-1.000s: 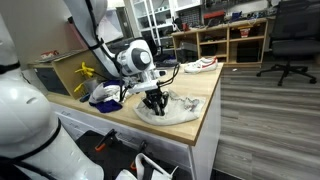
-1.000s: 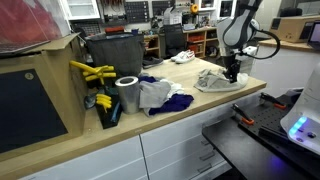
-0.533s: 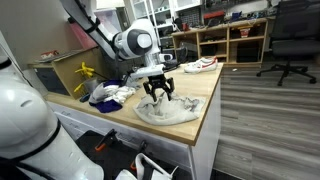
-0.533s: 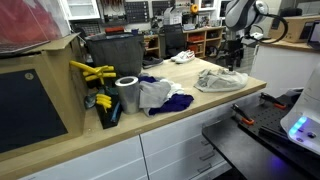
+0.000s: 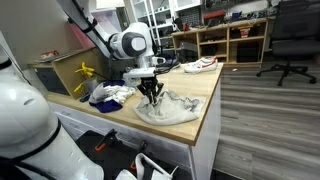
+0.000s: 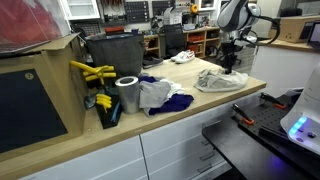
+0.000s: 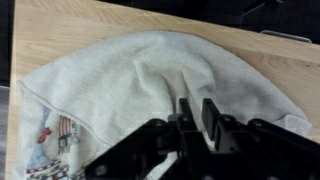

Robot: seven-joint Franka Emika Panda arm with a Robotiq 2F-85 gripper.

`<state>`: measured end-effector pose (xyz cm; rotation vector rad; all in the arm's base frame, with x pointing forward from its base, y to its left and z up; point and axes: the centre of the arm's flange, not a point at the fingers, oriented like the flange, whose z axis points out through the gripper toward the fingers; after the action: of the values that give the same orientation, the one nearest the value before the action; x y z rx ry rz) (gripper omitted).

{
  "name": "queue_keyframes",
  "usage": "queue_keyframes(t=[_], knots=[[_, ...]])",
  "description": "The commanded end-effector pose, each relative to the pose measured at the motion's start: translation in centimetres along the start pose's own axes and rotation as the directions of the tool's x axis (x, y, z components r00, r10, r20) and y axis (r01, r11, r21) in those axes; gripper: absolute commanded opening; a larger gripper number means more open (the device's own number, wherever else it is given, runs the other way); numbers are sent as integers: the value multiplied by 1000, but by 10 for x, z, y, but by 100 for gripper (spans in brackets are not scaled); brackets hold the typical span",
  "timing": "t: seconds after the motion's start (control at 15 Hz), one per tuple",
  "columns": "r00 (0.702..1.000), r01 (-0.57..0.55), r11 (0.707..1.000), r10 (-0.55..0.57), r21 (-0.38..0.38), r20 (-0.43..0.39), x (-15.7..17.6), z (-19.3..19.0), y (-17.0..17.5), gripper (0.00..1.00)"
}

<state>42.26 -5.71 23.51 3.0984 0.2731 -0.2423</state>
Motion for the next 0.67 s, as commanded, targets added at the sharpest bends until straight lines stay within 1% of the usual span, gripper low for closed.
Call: queue_keyframes(t=[0.0,0.2,0.33,0.6], knots=[[1000,-2,999,2,45,1,9,9,-16,0],[1000,-16,997,15,71,7,18,17,-23,0],[1000,-23,997,23,76,5,25,25,-22,0],[998,-34,996,38,81,-49,46,36,-12,0]])
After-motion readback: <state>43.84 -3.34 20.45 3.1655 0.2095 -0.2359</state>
